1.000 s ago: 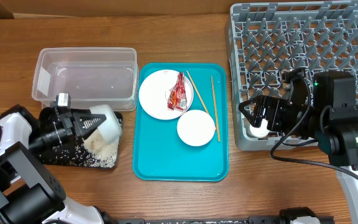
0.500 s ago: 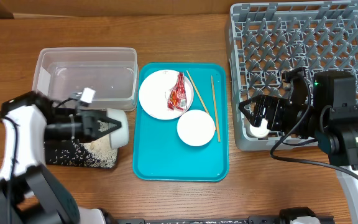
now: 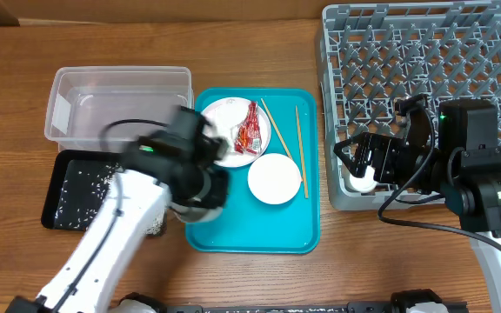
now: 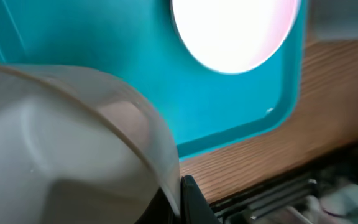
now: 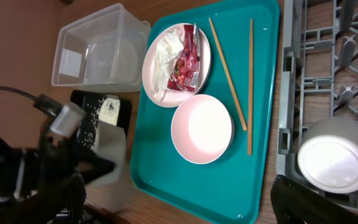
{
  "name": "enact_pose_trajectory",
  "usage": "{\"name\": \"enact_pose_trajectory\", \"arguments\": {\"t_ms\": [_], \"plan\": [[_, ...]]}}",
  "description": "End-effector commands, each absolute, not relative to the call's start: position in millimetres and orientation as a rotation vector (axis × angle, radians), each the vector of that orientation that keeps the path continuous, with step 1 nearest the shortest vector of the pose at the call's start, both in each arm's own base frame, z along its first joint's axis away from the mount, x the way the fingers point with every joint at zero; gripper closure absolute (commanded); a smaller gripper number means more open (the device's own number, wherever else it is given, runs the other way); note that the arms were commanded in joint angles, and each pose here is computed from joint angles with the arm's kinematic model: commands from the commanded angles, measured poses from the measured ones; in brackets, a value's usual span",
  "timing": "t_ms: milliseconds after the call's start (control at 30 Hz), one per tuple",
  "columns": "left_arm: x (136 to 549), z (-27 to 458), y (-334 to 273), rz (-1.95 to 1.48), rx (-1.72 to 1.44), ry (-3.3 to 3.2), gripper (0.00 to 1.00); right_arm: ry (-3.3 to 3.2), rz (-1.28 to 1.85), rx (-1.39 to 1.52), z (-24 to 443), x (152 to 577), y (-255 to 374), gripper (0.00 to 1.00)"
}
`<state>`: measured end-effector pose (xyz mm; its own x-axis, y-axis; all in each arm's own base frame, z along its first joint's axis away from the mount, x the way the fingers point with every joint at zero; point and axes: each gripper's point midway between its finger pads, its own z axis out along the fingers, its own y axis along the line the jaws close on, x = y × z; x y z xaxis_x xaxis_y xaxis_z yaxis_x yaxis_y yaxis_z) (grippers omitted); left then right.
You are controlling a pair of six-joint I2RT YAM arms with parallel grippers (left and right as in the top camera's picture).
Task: Sort waste into correct bins and load items into the dishwasher
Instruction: 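Set the empty bowl back on the teal tray with the left gripper, then grasp the red wrapper on the white plate with the left gripper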
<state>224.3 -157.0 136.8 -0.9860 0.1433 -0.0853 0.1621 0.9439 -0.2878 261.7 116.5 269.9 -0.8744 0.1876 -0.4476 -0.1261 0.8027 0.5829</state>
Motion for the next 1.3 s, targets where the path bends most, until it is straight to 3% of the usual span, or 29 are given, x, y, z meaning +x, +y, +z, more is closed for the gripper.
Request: {"name": "enact_pose_trajectory", "arguments": {"t_ms": [0, 100, 233, 333, 367, 400, 567, 733, 900, 1133, 1267], "plan": [[224.4, 116.6, -152.2, -0.127, 0.006, 3.043, 0.96, 2.470, 0.847, 0.030, 277.4, 262.9, 116.3, 0.04], [214.4, 96.8, -174.6, -0.124, 0.078, 3.064, 0.96, 2.473, 0.847, 0.031, 277.1, 262.5, 116.2, 0.04], [210.3, 75.8, -193.5, -0.098, 0.150, 3.088, 0.87, 2.473, 0.847, 0.031, 277.1, 262.5, 116.2, 0.04], [215.4, 73.6, -195.8, -0.101, 0.142, 3.083, 0.72, 2.474, 0.847, 0.031, 277.0, 262.3, 116.2, 0.04], [218.7, 76.6, -195.1, -0.104, 0.130, 3.077, 0.61, 2.474, 0.847, 0.031, 277.0, 262.3, 116.2, 0.04], [223.2, 81.7, -194.5, -0.114, 0.111, 3.069, 0.29, 2.474, 0.847, 0.031, 277.0, 262.3, 116.2, 0.04], [276.1, 122.7, -186.6, -0.180, 0.075, 2.935, 0.17, 2.473, 0.847, 0.031, 277.1, 262.5, 116.2, 0.04], [354.2, 150.0, -167.8, -0.157, 0.101, 2.668, 0.20, 2.473, 0.847, 0.031, 277.1, 262.5, 116.2, 0.04], [397.3, 119.4, -162.4, -0.134, 0.115, 2.632, 0.22, 2.476, 0.848, 0.032, 276.6, 261.9, 116.2, 0.04], [424.5, 69.9, -202.5, -0.255, 0.298, 2.605, 0.23, 2.480, 0.848, 0.034, 275.9, 261.4, 116.1, 0.03], [424.2, 45.4, -207.2, -0.273, 0.310, 2.645, 0.32, 2.491, 0.848, 0.038, 274.0, 260.1, 116.0, 0.03]]}}
